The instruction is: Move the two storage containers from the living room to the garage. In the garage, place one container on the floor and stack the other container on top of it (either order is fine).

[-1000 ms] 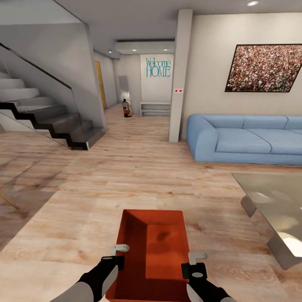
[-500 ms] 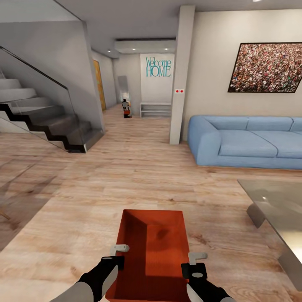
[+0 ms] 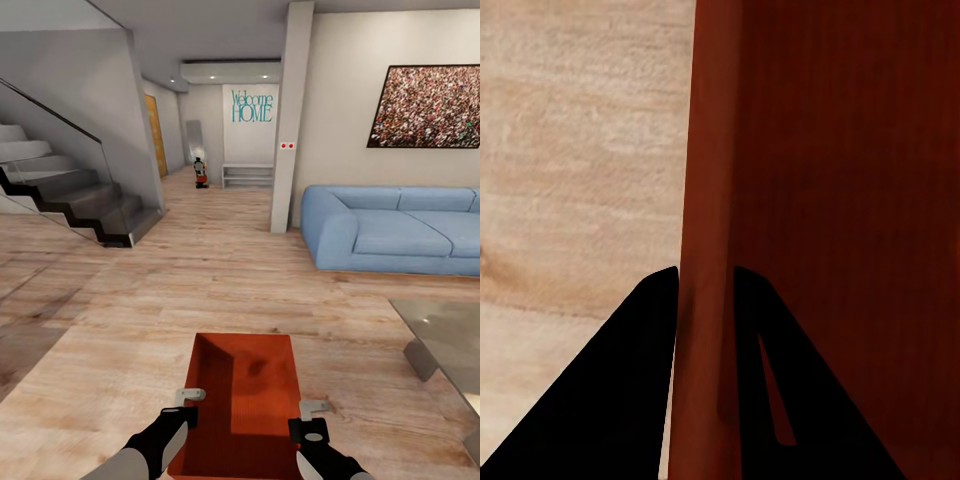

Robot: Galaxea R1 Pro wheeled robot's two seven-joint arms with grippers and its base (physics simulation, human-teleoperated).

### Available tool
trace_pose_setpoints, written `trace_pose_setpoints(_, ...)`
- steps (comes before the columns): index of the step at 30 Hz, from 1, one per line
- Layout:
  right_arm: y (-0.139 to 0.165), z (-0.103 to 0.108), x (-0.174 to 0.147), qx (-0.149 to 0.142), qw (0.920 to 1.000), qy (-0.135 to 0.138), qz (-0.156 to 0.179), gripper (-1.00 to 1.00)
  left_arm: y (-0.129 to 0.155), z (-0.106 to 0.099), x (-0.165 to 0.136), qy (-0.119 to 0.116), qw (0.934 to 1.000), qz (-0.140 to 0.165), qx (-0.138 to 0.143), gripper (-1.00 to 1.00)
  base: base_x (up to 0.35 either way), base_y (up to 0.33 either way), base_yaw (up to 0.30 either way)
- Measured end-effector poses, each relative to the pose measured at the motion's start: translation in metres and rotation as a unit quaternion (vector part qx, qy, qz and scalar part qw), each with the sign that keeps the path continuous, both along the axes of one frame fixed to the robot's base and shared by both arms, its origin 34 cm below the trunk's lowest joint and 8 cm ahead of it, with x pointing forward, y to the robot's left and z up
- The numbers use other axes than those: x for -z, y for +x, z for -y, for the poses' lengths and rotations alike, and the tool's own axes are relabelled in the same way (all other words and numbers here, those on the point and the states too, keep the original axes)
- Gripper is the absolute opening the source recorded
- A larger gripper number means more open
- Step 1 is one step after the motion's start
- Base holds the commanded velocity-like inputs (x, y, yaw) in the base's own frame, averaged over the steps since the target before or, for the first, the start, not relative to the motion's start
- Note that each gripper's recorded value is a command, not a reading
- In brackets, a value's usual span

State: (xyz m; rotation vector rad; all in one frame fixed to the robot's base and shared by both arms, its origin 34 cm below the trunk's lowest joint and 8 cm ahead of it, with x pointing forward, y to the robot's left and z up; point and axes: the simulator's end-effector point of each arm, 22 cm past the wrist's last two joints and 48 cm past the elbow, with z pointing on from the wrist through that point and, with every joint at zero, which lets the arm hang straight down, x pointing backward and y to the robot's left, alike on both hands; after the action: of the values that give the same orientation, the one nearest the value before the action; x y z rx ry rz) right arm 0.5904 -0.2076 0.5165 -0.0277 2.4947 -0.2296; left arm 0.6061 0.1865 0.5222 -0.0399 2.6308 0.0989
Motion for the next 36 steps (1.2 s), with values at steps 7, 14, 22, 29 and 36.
trace_pose_setpoints(7, 0.0, 0.0, 0.0, 0.0, 1.0, 0.0, 0.0, -1.0, 0.0, -0.0001, 0.0, 0.0, 1.0, 0.0, 0.0, -1.0, 0.321, 0.0, 0.0)
trace_pose_setpoints(14, 0.0002, 0.0001, -0.0001, 0.0, 1.0, 0.0, 0.0, -1.0, 0.0, 0.0001, -0.0001, 0.0, 1.0, 0.0, 0.0, -1.0, 0.321, 0.0, 0.148)
trace_pose_setpoints(22, 0.0001, -0.0001, 0.0, 0.0, 1.0, 0.0, 0.0, -1.0, 0.0, -0.0001, 0.0, 0.0, 1.0, 0.0, 0.0, -1.0, 0.322, 0.0, 0.263)
trace_pose_setpoints(29, 0.0, 0.0, 0.0, 0.0, 1.0, 0.0, 0.0, -1.0, 0.0, 0.0, 0.0, 0.0, 1.0, 0.0, 0.0, -1.0, 0.322, 0.0, 0.055)
trace_pose_setpoints(36, 0.0, 0.0, 0.0, 0.0, 1.0, 0.0, 0.0, -1.0, 0.0, 0.0, 0.0, 0.0, 1.0, 0.0, 0.0, -1.0, 0.321, 0.0, 0.001)
